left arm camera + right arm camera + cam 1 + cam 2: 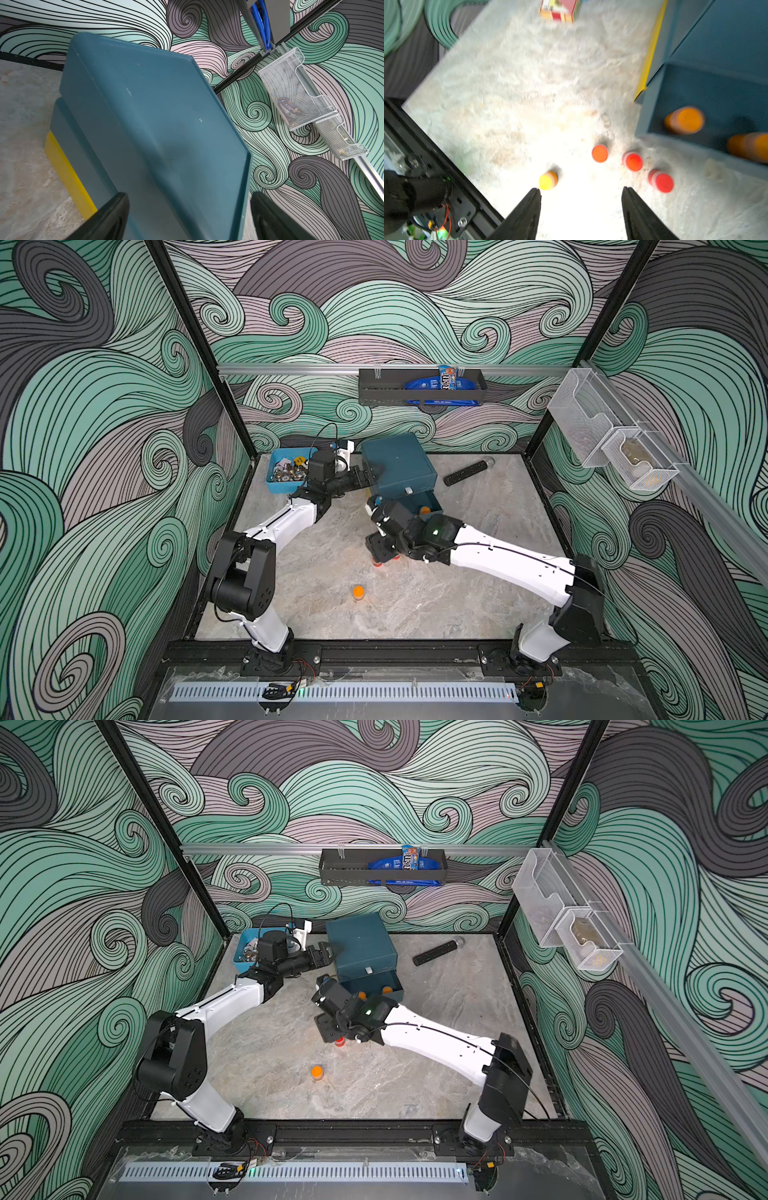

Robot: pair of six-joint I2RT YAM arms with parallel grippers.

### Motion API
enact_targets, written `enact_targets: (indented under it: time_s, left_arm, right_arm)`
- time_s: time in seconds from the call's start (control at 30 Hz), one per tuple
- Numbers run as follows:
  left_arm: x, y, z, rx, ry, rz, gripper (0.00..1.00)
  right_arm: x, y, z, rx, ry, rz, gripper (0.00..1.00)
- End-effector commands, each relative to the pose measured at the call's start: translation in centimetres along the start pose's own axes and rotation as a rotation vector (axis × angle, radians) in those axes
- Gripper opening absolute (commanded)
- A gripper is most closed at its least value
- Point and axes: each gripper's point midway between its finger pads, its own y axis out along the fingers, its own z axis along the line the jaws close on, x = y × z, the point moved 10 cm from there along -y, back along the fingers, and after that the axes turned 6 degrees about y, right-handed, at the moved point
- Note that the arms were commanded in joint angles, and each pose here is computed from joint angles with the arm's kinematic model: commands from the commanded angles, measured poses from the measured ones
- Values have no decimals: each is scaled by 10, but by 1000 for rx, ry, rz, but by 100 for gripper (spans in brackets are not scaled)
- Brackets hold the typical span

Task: Put the paint cans in the drawer according to color
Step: Pick up the paint can at the center of the board.

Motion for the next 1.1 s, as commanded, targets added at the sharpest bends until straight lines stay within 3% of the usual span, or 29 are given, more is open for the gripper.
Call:
enact_targets:
  time_s: [0.0,0.3,1.07]
  left_arm:
    - [9,-10,-10,-27,27,-37,94]
    - [9,-10,-10,-29,28,-39,94]
    - [8,-10,-8,-22,28,-37,94]
  right_arm:
    - [-15,13,16,62,54,10,66]
    - [-43,48,40,59,14,91,67]
    - [-70,106,59,-2,-70,209,66]
